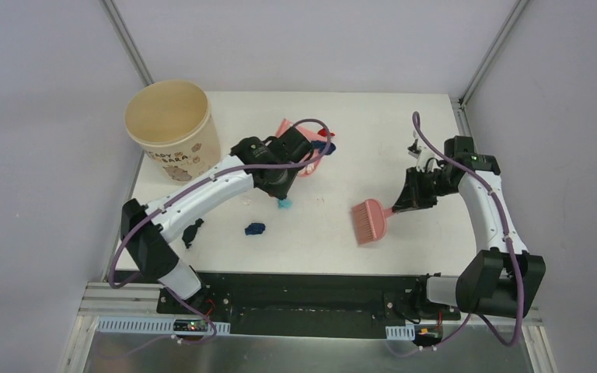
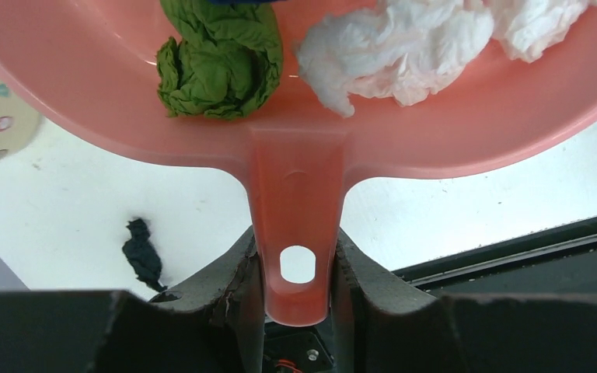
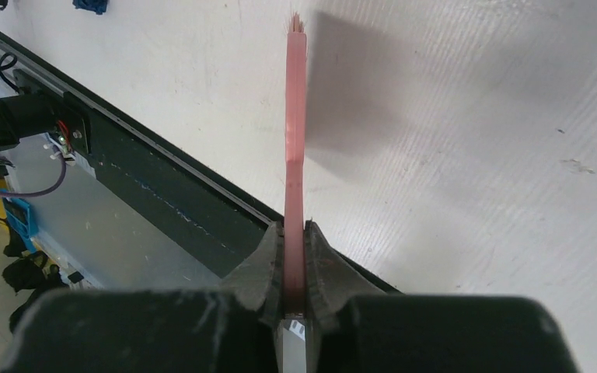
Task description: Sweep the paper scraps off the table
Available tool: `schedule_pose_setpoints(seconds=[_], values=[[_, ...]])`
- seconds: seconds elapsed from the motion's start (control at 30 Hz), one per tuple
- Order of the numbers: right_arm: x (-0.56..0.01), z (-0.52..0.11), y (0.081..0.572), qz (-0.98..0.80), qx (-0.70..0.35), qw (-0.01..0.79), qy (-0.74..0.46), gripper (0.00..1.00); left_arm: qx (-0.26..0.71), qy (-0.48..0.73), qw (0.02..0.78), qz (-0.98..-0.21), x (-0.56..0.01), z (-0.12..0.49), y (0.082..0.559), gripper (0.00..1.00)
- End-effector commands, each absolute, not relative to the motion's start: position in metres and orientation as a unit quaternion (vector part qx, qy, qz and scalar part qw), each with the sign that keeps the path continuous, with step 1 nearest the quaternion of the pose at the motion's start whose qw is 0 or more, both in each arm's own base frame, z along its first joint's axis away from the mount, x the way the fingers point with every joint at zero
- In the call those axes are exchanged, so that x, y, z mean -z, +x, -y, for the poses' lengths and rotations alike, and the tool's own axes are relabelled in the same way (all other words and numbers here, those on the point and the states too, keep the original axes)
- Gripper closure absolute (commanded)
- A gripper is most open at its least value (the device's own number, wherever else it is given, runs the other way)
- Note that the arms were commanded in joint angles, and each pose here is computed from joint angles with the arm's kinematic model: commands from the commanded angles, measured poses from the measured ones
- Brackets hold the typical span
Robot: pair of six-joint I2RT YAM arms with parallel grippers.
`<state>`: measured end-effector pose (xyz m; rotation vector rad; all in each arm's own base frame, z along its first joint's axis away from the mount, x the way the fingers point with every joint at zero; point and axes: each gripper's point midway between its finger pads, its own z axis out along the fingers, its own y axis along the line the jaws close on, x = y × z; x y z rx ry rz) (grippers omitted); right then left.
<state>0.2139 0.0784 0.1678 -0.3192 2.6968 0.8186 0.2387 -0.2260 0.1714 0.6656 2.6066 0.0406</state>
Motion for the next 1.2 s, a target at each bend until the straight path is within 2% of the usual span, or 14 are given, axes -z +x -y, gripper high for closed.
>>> schedule_pose_setpoints(seconds=[0.0,0.4,0.63,0.93,1.17], values=[[-0.169,-0.093,0.231,-0.914,-0.335,0.202,-0.107,1.0,-0.025,0.196,0.263,-0.944,-0.218,0.198,0.242,1.0],[-0.174,-0.108,0.232,-0.875,-0.417,0.219,-0.111,1.0,0.075,0.051,0.293,-0.952,-0.265,0.147,0.274,1.0],[-0.17,-0.104,0.239,-0.868,-0.444,0.201,-0.095,1.0,0.158,-0.034,0.317,-0.934,-0.282,0.13,0.307,1.0],[-0.174,-0.092,0.242,-0.866,-0.444,0.217,-0.076,1.0,0.267,-0.123,0.382,-0.876,-0.326,0.099,0.362,1.0],[-0.175,-0.091,0.243,-0.862,-0.45,0.22,-0.075,1.0,0.448,-0.216,0.39,-0.775,-0.358,0.089,0.393,1.0]])
